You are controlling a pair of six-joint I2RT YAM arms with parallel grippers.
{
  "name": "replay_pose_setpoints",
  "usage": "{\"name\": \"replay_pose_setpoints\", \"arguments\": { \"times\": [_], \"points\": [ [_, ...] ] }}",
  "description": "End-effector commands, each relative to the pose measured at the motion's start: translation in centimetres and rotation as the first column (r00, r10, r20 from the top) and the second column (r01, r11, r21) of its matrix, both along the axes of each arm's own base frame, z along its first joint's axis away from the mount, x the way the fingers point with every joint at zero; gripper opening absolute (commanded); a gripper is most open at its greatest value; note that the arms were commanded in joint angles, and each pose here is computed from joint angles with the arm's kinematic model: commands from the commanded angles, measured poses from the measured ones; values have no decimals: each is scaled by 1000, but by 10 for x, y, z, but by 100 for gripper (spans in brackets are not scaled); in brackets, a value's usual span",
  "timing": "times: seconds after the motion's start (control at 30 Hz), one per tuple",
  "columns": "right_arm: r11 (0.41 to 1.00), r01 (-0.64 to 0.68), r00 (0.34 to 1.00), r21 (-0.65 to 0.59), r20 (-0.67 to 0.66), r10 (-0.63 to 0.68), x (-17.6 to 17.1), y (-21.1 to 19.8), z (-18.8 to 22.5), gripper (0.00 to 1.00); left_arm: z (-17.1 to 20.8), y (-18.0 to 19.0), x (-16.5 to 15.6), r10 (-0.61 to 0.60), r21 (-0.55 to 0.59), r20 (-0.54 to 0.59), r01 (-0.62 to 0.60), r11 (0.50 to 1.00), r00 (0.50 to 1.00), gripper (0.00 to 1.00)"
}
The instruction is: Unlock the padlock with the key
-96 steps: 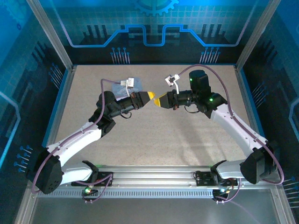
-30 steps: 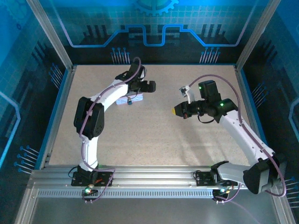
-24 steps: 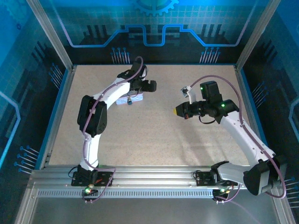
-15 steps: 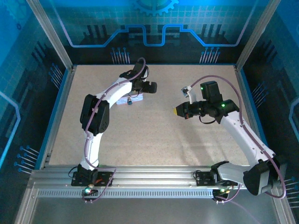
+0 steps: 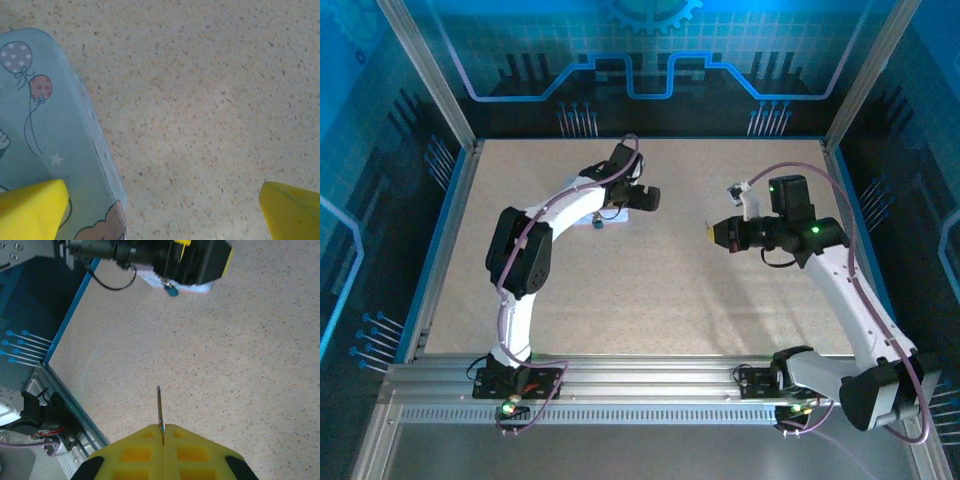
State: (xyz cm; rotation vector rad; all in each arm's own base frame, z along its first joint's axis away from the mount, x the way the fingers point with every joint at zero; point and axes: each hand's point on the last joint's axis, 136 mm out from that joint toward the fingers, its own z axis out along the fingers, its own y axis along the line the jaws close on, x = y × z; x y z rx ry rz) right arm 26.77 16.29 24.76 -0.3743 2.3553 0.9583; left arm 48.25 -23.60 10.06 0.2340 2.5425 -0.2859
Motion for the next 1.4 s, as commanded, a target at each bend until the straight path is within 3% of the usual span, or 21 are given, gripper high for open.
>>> {"name": "replay_pose_setpoints", "arguments": {
  "times": [0.0, 0.73, 1.1, 1.37],
  "points": [
    [1000, 12, 1000, 8, -6, -12, -5, -8, 3, 2, 0, -6, -25, -24, 4, -30, 24, 1000, 999, 99],
    [996, 85, 996, 19, 9, -85, -6, -26, 10, 2, 5, -40, -101, -118, 5, 6, 118, 993, 993, 98],
    [996, 91, 996, 23, -14, -91, -4, -26, 5, 2, 38, -40, -78, -123, 36, 88, 120, 992, 988, 99],
    [996, 90, 996, 23, -19, -90, -3, -26, 3, 3, 35, -8, -48, -25, 114, 90, 15, 993, 996, 99]
  ]
}}
